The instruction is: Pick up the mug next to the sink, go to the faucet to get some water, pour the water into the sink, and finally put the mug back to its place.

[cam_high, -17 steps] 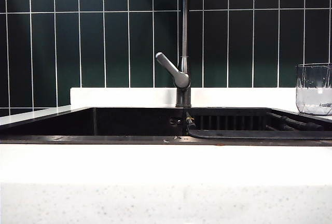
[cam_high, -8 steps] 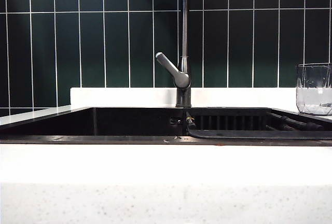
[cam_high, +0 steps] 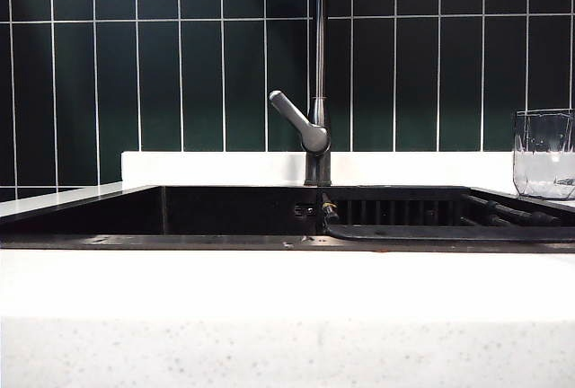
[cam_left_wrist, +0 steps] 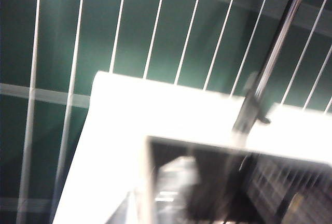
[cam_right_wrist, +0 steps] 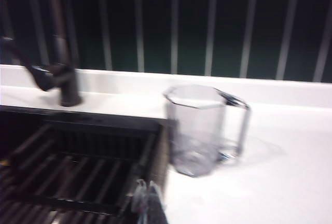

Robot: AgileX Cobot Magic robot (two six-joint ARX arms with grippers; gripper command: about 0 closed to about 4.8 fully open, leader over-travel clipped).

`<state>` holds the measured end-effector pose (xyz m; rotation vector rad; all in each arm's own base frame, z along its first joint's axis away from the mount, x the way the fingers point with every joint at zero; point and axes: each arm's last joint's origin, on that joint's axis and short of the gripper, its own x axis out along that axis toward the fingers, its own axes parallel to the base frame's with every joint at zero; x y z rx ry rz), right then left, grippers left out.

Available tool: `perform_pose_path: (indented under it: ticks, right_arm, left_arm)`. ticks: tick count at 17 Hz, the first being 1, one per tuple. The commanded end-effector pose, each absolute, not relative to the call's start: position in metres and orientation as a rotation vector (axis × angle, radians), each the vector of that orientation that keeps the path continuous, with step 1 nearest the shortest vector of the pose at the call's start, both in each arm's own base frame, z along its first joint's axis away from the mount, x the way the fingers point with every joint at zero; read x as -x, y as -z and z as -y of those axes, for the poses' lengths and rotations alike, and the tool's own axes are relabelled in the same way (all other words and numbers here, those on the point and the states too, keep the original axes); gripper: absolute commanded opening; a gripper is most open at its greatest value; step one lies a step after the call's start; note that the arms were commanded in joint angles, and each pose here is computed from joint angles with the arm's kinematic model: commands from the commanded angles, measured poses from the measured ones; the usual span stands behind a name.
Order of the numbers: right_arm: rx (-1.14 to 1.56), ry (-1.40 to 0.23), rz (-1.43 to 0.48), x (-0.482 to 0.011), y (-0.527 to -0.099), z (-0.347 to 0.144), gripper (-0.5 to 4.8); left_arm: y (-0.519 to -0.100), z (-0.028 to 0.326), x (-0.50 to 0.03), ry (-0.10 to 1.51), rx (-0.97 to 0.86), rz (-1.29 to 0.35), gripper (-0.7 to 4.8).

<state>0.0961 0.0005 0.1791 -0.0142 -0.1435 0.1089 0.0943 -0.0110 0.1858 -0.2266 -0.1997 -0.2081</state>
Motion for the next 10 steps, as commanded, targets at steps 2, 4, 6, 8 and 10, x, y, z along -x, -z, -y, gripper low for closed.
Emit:
perform_pose_path:
  ticks: [2, 4, 6, 8, 10]
  right_arm:
    - [-0.121, -0.156, 0.139, -0.096, -0.178, -0.002, -0.06]
    - [-0.115, -0.183, 0.139, -0.096, -0.179, -0.002, -0.06]
    - [-0.1, -0.179, 0.162, -0.095, -0.189, -0.002, -0.06]
    - [-0.051, -0.165, 0.192, -0.095, -0.207, -0.002, -0.06]
    - [-0.051, -0.143, 0.187, -0.106, -0.224, -0.001, -0.06]
  left_arm:
    - [-0.192, 0.012, -0.093, 0.248, 0.286, 0.248, 1.23]
    - [-0.189, 0.015, -0.095, 0.361, 0.274, 0.185, 1.23]
    - [-0.203, 0.017, -0.098, 0.413, 0.268, 0.173, 1.22]
    - [-0.236, 0.021, -0.106, 0.469, 0.164, 0.201, 1.23]
    - [-0.269, 0.034, -0.137, 0.53, 0.109, 0.132, 1.26]
